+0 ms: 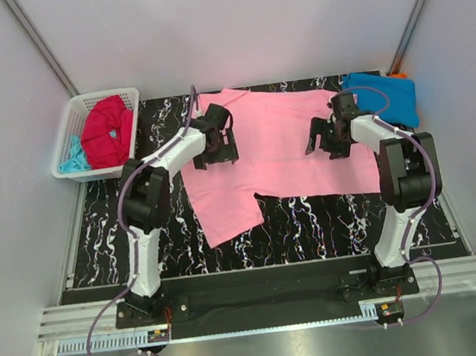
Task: Fold and stack the t-shirts
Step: Flatten the tshirt out
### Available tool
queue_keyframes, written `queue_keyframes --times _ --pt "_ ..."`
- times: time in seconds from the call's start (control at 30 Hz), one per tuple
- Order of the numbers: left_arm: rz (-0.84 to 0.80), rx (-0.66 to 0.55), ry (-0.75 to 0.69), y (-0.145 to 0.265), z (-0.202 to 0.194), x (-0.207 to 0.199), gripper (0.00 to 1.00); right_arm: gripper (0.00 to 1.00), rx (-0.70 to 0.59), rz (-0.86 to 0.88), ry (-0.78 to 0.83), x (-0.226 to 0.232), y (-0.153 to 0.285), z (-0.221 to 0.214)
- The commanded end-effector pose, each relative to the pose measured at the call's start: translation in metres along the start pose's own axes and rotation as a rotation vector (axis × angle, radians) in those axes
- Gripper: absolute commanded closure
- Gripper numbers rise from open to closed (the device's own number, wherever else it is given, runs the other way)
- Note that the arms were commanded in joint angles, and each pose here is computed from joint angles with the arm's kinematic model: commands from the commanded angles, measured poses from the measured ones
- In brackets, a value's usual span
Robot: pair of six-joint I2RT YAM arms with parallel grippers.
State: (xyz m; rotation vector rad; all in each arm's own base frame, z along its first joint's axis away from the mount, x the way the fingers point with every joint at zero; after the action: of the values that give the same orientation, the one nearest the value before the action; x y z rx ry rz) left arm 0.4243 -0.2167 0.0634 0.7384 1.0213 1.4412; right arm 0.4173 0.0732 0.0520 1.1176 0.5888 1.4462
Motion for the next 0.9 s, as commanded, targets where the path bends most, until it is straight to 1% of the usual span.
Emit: queue_keyframes --times 0.0,0.2,0.4,0.43,0.47,0.57,0.63,0.67,0.7,0.73,0.77,0.87 --pt "0.132 0.014 0.004 -0.009 -0.006 0.022 0.07 0.11 -0.004 -0.003 0.001 0.004 -0.005 0.0" --pt "0.263 0.071 -0.002 -0.016 -0.026 0.048 0.06 0.12 0.048 -0.06 0.015 -0.003 -0.02 -0.015" --pt "0.307 0.14 -0.002 -0.016 -0.05 0.066 0.04 0.13 0.131 -0.106 0.024 0.0 -0.033 -0.041" --pt "0.3 0.133 0.011 -0.009 -0.05 0.067 0.04 0.14 0.145 -0.131 0.028 -0.001 -0.032 -0.046" --pt "0.318 0.157 0.012 -0.008 -0.061 0.076 0.04 0.14 0.156 -0.139 0.025 0.004 -0.031 -0.054" --pt "0.329 0.167 0.017 0.008 -0.074 0.089 0.04 0.17 0.201 -0.187 0.005 0.004 -0.025 -0.071" --pt "0.335 0.169 0.029 0.017 -0.082 0.096 0.04 0.18 0.219 -0.192 0.026 0.011 -0.021 -0.083" --pt "0.335 0.164 0.037 0.029 -0.089 0.102 0.04 0.19 0.222 -0.2 0.025 0.012 -0.017 -0.09" --pt "0.338 0.165 0.043 0.033 -0.094 0.106 0.04 0.19 0.231 -0.192 0.052 0.022 -0.015 -0.099" --pt "0.349 0.179 0.045 0.037 -0.105 0.114 0.04 0.19 0.232 -0.19 0.057 0.025 -0.013 -0.103" --pt "0.34 0.153 0.055 0.047 -0.103 0.117 0.04 0.19 0.234 -0.212 0.069 0.024 -0.009 -0.111" --pt "0.356 0.144 0.057 0.057 -0.113 0.128 0.03 0.19 0.25 -0.216 0.089 0.032 0.0 -0.134"
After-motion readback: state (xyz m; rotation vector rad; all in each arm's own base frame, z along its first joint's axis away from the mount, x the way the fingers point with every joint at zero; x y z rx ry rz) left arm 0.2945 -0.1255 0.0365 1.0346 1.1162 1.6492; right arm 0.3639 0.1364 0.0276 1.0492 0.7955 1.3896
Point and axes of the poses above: each gripper's point midway between its finger pads, its own y axis back along the fingers, its own x axis along the line the jaws close on, z = x × y, the point moved 1 cm from there along y, back along the fingers, and after that the axes turned 2 degrees about y, right-handed, at the moved point
